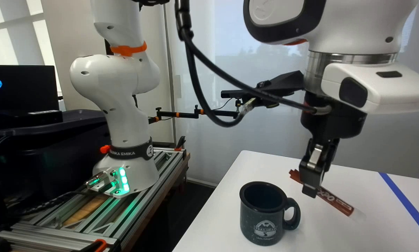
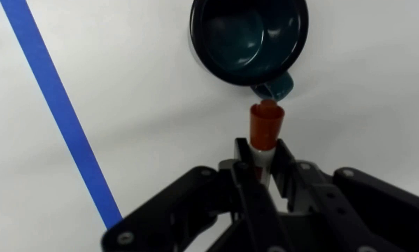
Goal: Take the marker out of the cup
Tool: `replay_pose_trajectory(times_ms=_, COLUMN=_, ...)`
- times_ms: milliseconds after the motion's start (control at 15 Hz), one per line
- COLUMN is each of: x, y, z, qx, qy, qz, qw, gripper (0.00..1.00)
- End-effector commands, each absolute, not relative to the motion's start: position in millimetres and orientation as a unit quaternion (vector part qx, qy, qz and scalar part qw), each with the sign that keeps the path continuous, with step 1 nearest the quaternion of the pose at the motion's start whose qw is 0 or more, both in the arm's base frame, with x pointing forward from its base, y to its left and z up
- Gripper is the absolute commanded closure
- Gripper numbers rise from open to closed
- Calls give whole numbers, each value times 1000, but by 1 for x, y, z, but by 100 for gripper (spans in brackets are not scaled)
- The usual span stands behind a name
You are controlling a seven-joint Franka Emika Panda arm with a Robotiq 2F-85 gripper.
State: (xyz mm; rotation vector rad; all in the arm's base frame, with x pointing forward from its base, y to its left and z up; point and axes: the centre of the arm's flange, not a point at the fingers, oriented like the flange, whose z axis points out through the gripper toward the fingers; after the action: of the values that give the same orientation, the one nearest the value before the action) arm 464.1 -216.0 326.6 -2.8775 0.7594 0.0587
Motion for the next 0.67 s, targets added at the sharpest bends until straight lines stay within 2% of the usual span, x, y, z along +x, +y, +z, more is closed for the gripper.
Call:
replay_pose_trajectory(times_ms=0, x=473, y=-222, z=292, qx=-954, qy=287, qz=-23, qw=83, gripper=95)
replay_pose_trajectory(times_ms=267, x=484, y=-230, z=252, qx=-946, qy=311, qz=-36, qw=80, gripper=95)
replay_pose_trajectory(times_ms=600, x=490, y=-233, z=213, qx=-944, qy=322, qz=-6, qw=72, gripper=95)
